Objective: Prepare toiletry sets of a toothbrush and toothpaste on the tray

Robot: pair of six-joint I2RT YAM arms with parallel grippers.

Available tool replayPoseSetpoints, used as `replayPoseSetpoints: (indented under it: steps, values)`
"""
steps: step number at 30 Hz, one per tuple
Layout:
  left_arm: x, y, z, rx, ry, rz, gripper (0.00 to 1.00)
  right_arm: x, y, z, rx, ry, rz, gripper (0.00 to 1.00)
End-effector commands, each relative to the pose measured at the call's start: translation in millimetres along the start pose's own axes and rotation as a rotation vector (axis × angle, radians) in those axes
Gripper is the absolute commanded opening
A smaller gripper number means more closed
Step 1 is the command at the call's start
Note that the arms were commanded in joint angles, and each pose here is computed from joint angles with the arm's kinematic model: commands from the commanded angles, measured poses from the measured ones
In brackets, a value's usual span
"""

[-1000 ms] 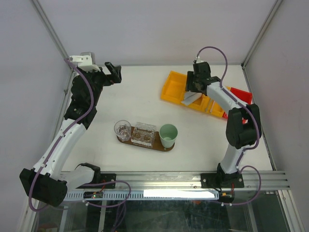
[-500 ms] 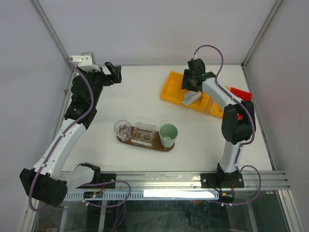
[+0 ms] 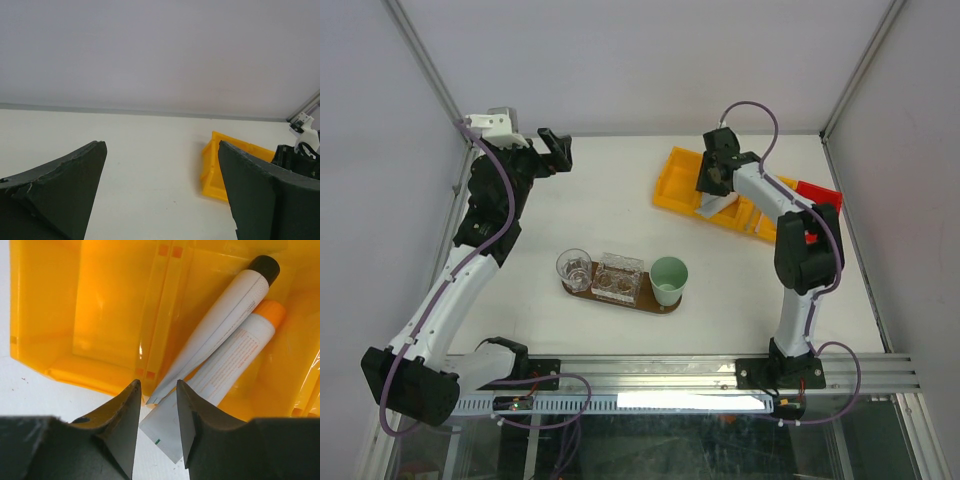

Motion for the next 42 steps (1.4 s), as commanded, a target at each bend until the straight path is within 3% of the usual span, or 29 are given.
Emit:
replayPoseSetpoints:
  steps: [1,8,20,33,42]
  values:
    - [1,-23,-5,-0.013,0.028,-0.058,0.99,-1,-5,-4,0.022,0.040,-0.027,0.37]
    - [2,-23,-5,-0.016,0.026,-0.058,0.99,-2,-1,-5,0.045,0.038,-0.028,0.27]
    - [2,-22,-5,-0.017,0.027,-0.056,0.99,-22,-8,-3,0.092,-0.002,-0.083,0.01]
    - [3,-20,-6,-0.022,0.032,-0.045,0.99,-53,4,-14,0.116,-0.136,-0.082,0.00]
    - [4,-19,-6,-0.019,0.031,-0.043,0.99,-41,17,-35,0.177,-0.186,-0.054,0.00]
Point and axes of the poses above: each gripper's point midway between its finger pads, its own x axis out along the fingers, its own z axis along the line the jaws close on, y = z × x, the point moved 7 cm from there along -x, back along the fingers, and after that the axes turned 2 degrees about -x, right-handed, at the moved point
